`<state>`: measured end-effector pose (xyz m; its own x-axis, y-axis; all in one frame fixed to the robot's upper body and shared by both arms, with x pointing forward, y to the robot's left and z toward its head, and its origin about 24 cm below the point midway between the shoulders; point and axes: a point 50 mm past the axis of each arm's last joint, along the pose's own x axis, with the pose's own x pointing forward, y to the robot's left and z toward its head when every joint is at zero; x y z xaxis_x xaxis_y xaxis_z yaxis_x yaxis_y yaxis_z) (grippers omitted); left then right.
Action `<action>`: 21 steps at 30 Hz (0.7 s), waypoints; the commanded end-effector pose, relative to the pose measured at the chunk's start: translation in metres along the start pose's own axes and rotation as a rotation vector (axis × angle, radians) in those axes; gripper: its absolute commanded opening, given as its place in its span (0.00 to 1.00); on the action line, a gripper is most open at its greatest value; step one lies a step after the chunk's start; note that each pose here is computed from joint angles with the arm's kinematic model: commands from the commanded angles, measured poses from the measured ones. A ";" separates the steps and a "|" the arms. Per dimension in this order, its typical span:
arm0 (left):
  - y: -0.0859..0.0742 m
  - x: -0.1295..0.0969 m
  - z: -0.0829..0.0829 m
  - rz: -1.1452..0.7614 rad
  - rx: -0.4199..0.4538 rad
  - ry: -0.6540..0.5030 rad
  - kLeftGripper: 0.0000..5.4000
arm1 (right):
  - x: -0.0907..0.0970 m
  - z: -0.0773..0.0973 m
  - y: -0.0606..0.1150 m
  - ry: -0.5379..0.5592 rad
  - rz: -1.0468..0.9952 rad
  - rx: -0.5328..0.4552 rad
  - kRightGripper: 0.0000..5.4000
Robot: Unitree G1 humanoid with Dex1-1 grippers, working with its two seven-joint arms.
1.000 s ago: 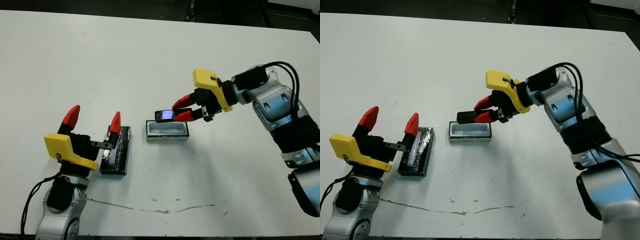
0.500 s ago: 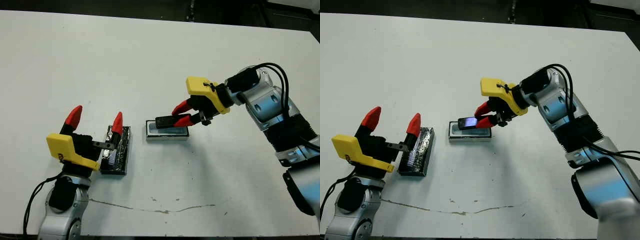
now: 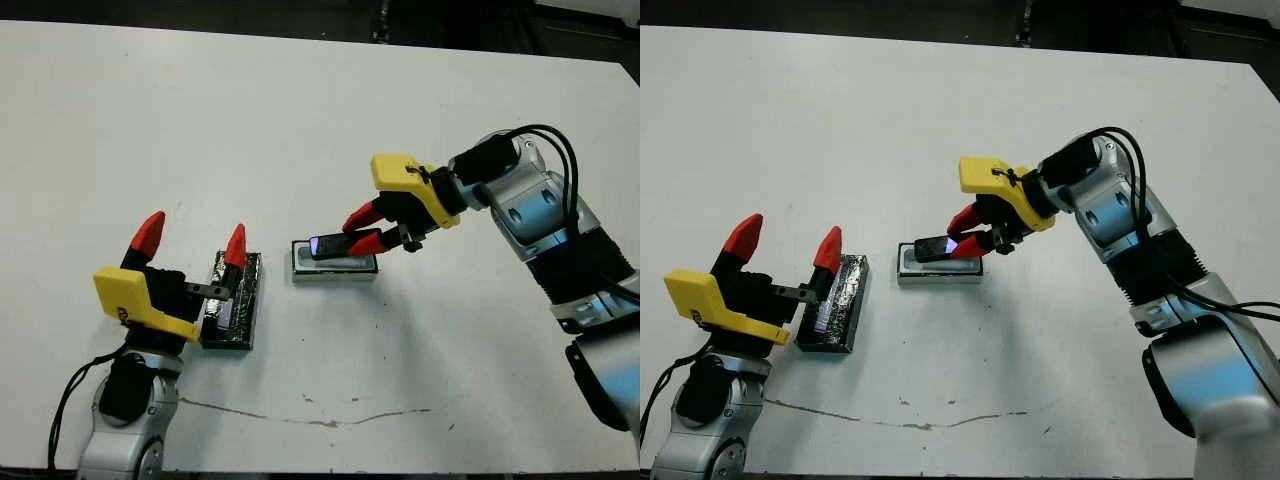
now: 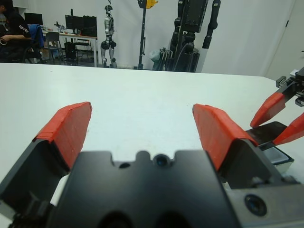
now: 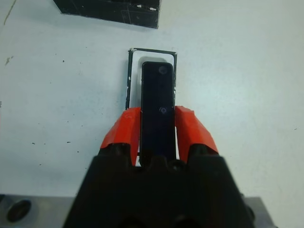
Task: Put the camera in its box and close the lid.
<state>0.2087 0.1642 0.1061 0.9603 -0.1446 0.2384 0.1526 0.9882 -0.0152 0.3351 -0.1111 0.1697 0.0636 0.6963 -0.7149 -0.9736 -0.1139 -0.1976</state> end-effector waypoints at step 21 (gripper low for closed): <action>0.000 -0.004 -0.006 0.001 0.003 0.028 1.00 | 0.013 -0.004 0.001 -0.004 0.011 0.022 0.32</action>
<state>0.2078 0.1636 0.1046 0.9614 -0.1456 0.2335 0.1540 0.9879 -0.0184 0.3362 -0.1039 0.1625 0.0487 0.7045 -0.7080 -0.9776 -0.1116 -0.1784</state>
